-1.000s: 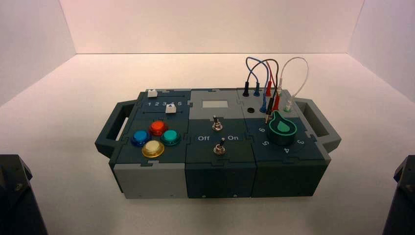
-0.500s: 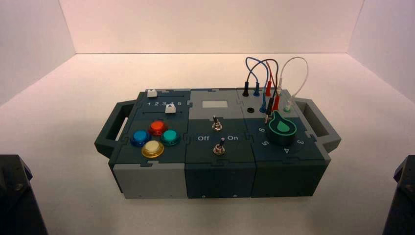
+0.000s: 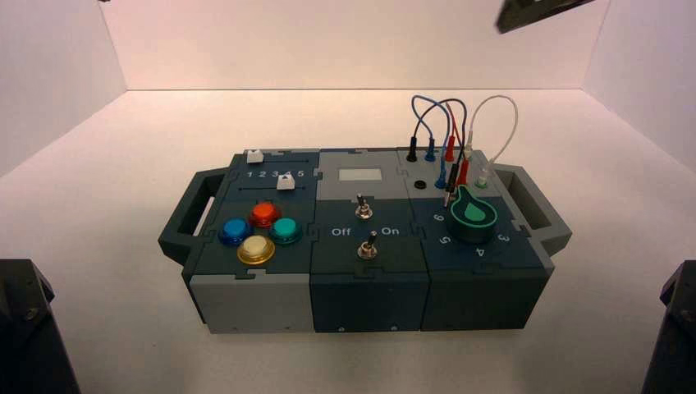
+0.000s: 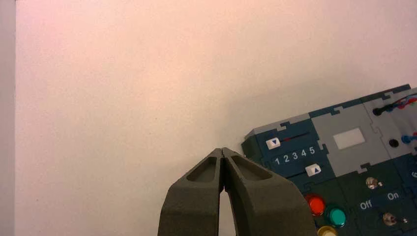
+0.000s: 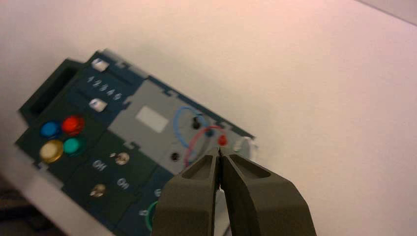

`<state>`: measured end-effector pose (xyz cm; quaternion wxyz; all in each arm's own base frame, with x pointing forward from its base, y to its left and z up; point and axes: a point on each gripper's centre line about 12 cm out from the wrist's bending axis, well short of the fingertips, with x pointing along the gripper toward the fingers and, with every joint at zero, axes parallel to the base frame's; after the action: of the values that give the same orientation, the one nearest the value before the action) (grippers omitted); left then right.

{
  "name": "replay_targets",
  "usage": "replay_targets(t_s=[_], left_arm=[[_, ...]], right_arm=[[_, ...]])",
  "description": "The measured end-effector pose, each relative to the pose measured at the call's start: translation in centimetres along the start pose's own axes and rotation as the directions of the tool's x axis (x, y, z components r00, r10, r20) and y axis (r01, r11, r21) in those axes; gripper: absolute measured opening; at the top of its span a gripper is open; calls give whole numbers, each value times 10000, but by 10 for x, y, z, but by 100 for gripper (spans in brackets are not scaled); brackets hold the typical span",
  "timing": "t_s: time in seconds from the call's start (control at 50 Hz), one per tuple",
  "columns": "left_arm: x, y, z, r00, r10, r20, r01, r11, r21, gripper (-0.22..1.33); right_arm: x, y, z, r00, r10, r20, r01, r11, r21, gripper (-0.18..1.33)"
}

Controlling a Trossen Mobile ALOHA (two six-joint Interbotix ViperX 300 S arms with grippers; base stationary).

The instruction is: Move the bottom slider to position 1.

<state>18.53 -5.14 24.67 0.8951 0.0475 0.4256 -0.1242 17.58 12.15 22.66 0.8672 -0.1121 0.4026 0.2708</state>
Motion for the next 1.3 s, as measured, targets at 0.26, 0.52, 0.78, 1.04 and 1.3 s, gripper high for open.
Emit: replay_targets(t_s=[0.26,0.52,0.78,1.04,1.3], left_arm=[[15,0,3,9996,1,-276,-1,10000,-2,-17],[29,0,2,9981,-9,-613,7,10000,-30,-16],[30,0,4,9986,3,-522,-7,10000,-64,-16],[30,1,4,9986,22,-522,-26,10000,-63,-16],[29,0,-1,9977,20,-675,-23,10000,-39,-16]], right_arm=[[24,19,13,9936,758,-833,-742,9970,222,-14],[52,36,26,9732,1610,-1641,-1403,9814,1308,-14],[81,56,34,9432,2193,-2495,-1781,9679,1775,-14],[112,67,35,9117,2620,-3165,-1837,9489,2565,-14],[138,74,34,8856,2905,-3623,-1768,9324,3153,-14]])
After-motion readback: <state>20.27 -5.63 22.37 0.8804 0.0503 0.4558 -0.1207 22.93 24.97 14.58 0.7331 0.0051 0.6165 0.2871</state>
